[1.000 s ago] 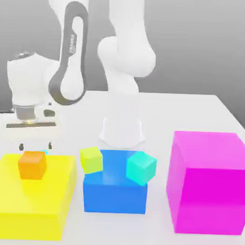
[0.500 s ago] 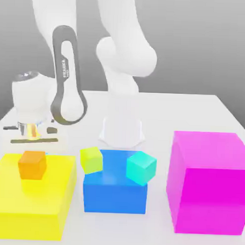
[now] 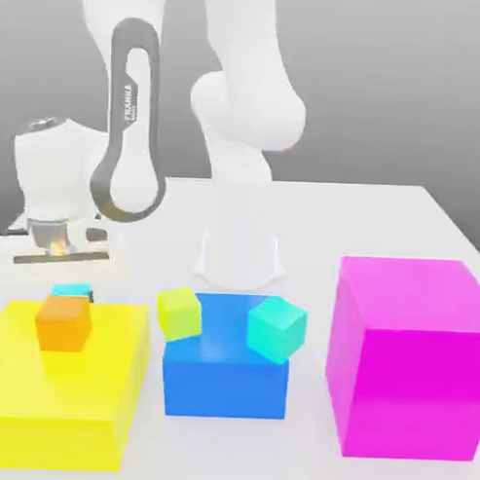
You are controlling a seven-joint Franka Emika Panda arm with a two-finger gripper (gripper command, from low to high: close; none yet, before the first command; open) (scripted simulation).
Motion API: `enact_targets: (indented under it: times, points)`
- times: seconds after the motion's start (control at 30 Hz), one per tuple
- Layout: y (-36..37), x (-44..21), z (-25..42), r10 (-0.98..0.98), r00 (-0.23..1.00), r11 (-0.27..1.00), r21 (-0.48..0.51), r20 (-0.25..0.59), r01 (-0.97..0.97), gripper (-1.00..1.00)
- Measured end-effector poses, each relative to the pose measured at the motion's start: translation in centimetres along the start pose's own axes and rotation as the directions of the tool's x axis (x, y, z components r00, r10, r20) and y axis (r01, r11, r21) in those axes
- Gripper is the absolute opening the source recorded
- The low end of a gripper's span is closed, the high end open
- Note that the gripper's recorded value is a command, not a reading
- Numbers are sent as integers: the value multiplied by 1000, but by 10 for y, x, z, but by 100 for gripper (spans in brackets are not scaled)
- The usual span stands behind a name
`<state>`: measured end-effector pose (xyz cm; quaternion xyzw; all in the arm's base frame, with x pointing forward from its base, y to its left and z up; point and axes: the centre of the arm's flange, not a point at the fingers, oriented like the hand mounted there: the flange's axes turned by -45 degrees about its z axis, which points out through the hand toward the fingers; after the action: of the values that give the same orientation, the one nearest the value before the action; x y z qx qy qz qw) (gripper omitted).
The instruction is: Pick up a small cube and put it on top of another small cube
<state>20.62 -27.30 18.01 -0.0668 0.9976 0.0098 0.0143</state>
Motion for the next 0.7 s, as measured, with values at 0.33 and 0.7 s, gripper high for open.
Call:
enact_targets:
  times: [0.33, 0.7]
  points:
    - [-38, 20, -19, -77, 996, 997, -19, -39, 76, -100]
    - [-50, -65, -81, -601, 800, 799, -45, -9, 600, -100]
